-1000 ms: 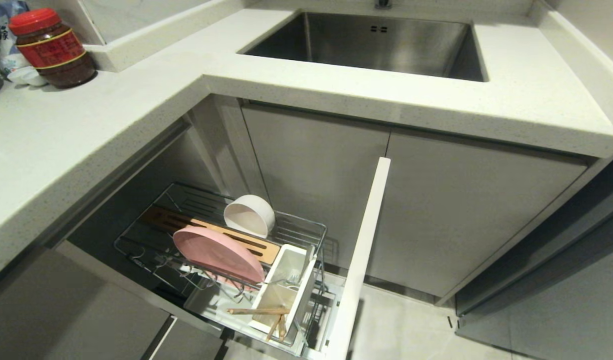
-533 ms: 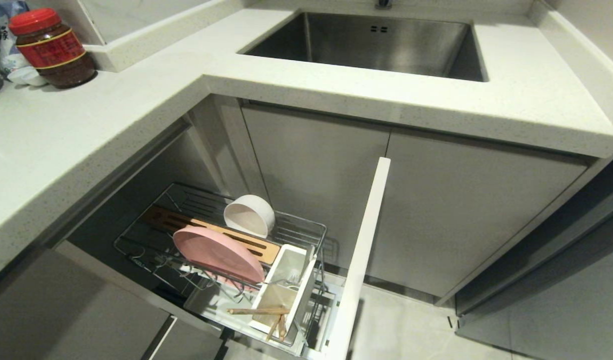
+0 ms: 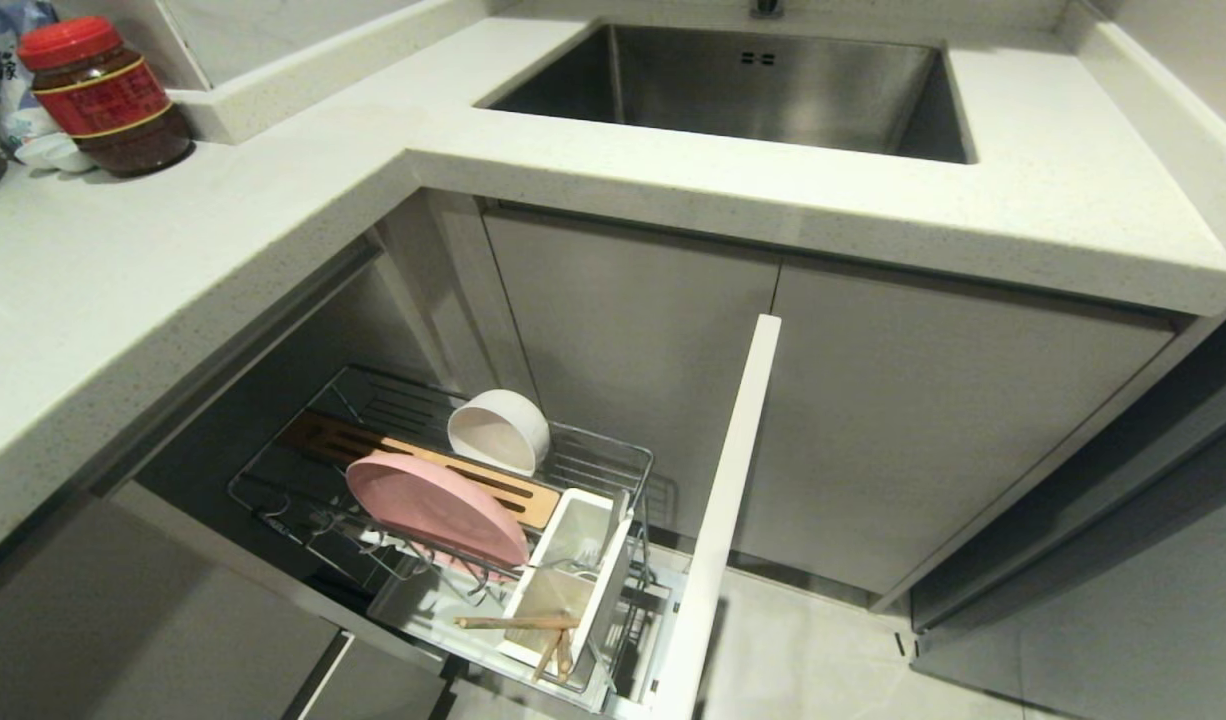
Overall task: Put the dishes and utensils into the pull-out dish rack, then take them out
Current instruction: Take the plate out of the cupboard
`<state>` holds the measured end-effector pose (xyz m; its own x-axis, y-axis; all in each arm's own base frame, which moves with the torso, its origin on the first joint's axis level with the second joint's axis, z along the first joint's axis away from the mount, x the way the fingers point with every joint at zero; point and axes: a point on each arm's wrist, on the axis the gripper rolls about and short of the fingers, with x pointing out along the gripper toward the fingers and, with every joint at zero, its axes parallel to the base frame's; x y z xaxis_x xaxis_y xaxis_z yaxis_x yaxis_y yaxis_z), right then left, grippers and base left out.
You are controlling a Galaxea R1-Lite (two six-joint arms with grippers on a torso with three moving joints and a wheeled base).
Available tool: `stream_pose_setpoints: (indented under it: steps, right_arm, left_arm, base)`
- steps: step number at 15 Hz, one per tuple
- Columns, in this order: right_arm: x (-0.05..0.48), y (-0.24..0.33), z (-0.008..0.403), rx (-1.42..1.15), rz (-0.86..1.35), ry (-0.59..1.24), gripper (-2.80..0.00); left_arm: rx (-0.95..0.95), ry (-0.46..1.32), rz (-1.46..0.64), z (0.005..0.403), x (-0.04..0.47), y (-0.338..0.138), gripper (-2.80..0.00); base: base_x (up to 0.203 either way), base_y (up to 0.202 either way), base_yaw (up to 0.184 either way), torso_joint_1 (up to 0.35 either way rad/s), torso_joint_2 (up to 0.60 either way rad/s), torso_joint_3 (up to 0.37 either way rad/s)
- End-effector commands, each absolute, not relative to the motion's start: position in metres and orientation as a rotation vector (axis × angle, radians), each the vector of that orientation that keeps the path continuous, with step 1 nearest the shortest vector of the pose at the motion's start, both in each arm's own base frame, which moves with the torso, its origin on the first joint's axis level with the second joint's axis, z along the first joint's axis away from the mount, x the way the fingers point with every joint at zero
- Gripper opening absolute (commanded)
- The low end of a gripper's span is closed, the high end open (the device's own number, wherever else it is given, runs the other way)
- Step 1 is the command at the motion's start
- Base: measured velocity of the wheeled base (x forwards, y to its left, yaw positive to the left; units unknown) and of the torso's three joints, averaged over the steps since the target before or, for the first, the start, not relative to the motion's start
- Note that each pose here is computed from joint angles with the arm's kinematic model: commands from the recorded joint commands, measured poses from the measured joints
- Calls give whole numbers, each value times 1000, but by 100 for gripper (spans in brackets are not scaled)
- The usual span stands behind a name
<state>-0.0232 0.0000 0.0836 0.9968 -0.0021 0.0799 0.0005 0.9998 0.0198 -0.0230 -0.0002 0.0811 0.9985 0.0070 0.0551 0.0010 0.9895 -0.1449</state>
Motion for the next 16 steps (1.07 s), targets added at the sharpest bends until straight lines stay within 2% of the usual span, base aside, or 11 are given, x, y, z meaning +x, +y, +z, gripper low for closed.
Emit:
stream_pose_setpoints:
  steps: [1,3,4,9,11,14,16]
  right_arm:
    - [-21,0,76,20,-1,-54,-280]
    - [-21,0,76,20,-2,-54,-280]
    - [-21,0,76,20,-1,-54,-280]
    - [-21,0,76,20,-1,-54,-280]
    - [-21,0,76,20,-1,-54,-280]
    - [-21,0,76,20,-2,-54,-280]
    - [-21,0,76,20,-1,-54,-280]
  left_arm:
    - [-126,-49,0,79,-22,0,-280]
    - [-8,-98,0,92,-26,0,-280]
    - [15,-155,2,112,-34,0,-280]
    - [144,-364,19,235,-103,-2,-280]
    - [192,-402,20,294,-111,-5,-280]
    - [92,-432,-9,380,-83,-9,-280]
    - [-121,-437,-64,425,-58,-8,-280]
  base:
    - [0,0,0,0,0,0]
    - [0,0,0,0,0,0]
    - [0,0,0,0,0,0]
    - [0,0,0,0,0,0]
    - [0,0,0,0,0,0]
    - [0,0,0,0,0,0]
    - [0,0,0,0,0,0]
